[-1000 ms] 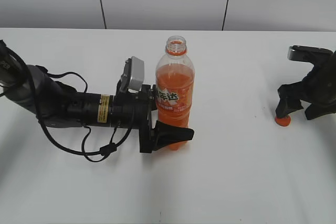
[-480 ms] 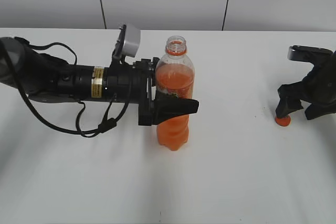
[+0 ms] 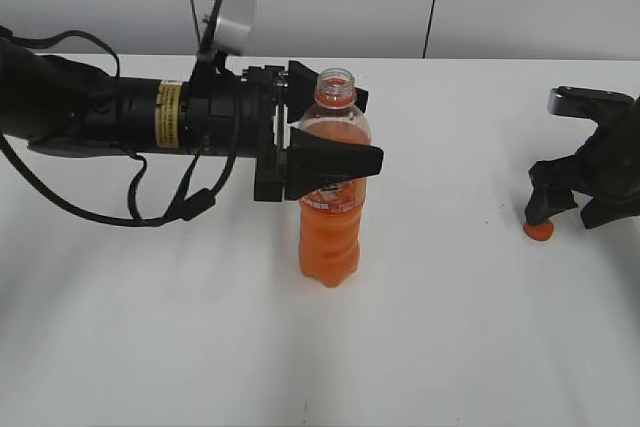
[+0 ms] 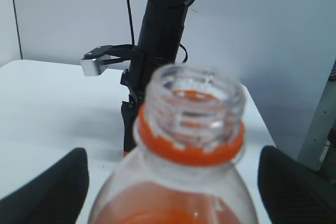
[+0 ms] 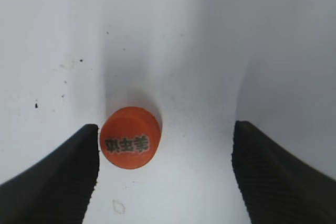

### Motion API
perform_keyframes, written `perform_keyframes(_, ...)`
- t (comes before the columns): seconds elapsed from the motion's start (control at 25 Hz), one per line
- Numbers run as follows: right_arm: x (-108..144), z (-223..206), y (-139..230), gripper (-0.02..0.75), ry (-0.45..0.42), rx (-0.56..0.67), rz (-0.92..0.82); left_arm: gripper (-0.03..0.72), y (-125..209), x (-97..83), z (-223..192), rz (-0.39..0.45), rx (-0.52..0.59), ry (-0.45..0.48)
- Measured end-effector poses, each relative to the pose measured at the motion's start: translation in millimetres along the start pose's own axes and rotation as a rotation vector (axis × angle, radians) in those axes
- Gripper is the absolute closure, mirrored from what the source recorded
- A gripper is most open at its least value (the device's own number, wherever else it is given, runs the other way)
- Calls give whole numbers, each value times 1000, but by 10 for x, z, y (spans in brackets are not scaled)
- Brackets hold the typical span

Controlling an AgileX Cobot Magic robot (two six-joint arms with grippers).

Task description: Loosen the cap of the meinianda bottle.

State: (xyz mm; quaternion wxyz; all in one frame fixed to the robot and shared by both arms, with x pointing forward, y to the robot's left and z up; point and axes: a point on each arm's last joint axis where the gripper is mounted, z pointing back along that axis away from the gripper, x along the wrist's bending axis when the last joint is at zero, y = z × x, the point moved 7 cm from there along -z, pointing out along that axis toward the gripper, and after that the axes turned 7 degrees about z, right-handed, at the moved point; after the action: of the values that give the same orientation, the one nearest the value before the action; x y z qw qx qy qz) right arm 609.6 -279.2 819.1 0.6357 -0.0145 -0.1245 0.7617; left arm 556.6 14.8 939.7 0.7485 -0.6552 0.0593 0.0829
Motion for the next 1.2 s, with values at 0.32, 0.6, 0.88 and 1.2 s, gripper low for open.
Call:
perform_keyframes(0.32,1,0,0,147,-1,0,-1,95,-289,-66,54,7,-47,-16)
perform_keyframes(0.6,2,0,-1,148,-1,0,-2,95,-666,-145,136,20,-131,-44)
perform_keyframes(0.88,68,371,-94,148,2,-69,18,96,-1226,-254,315,-29,-243,-142)
perform_keyframes(1.2,200,905,-108,148,-7,-140,41,104,-1616,130,894,133,-271,-676)
